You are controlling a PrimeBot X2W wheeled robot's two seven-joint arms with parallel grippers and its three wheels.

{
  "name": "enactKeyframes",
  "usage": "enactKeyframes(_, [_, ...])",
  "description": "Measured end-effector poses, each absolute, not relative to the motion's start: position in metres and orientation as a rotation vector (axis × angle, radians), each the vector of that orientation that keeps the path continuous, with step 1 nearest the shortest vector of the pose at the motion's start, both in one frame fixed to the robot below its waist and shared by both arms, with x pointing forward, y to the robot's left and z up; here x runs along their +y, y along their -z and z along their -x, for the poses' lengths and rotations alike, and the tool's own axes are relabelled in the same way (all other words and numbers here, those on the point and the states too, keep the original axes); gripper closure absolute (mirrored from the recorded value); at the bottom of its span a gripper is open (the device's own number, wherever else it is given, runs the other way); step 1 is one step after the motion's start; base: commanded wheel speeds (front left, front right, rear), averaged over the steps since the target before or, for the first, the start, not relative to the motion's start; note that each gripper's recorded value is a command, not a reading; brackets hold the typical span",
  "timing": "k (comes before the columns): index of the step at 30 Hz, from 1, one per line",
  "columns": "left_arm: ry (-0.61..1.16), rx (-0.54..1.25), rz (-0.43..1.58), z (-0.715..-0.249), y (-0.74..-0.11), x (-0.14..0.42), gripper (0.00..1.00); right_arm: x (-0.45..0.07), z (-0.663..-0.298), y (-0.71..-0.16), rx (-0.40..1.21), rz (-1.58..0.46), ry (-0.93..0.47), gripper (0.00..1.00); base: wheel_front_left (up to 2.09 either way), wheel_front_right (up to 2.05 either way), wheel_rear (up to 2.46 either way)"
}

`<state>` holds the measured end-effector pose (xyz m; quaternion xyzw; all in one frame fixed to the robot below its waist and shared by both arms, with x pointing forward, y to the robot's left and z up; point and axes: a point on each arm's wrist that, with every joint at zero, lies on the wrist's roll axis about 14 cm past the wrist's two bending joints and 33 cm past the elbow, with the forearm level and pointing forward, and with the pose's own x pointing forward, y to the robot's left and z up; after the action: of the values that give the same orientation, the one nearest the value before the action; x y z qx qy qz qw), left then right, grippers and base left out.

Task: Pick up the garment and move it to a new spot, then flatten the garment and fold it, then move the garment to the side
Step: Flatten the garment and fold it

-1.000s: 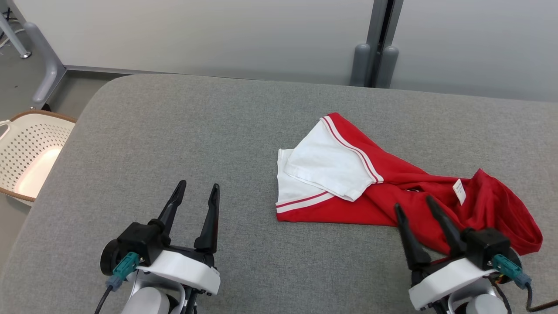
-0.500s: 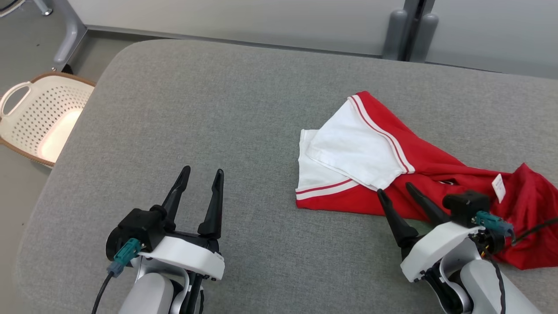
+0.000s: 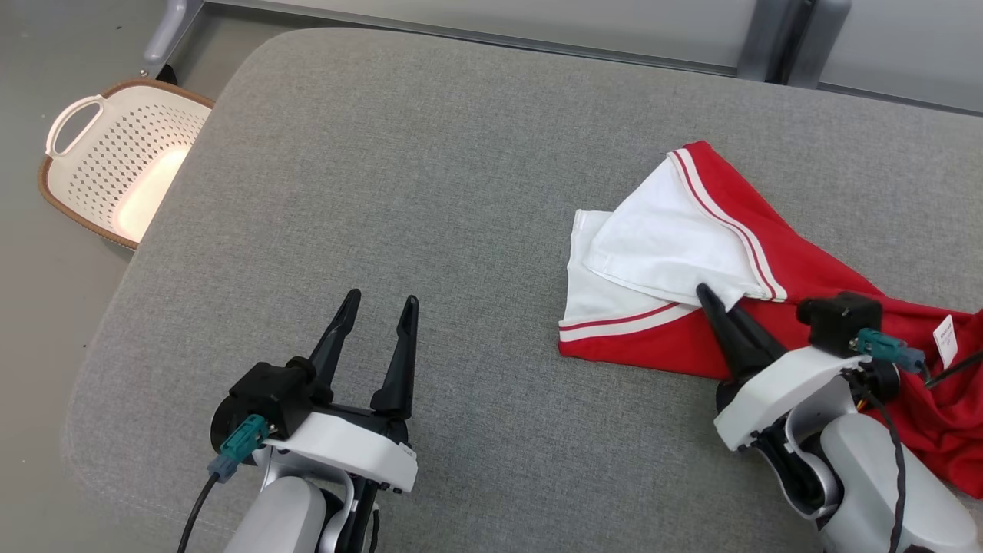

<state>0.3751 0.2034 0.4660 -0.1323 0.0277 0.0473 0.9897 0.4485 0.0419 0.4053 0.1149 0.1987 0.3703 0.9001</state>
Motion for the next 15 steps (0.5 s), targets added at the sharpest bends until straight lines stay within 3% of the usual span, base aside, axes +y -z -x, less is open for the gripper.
enactKeyframes(7, [-0.082,0.063,0.271,-0.374,-0.465,0.198,0.0,0.035,-0.486,-0.451,0.274,-0.24,-0.75,1.0,0.0,0.0,0.0])
enactKeyframes(15, [-0.05,0.077,0.292,-0.375,-0.463,0.184,0.0,-0.005,-0.568,-0.497,0.215,-0.353,-0.587,1.0,0.0,0.0,0.0])
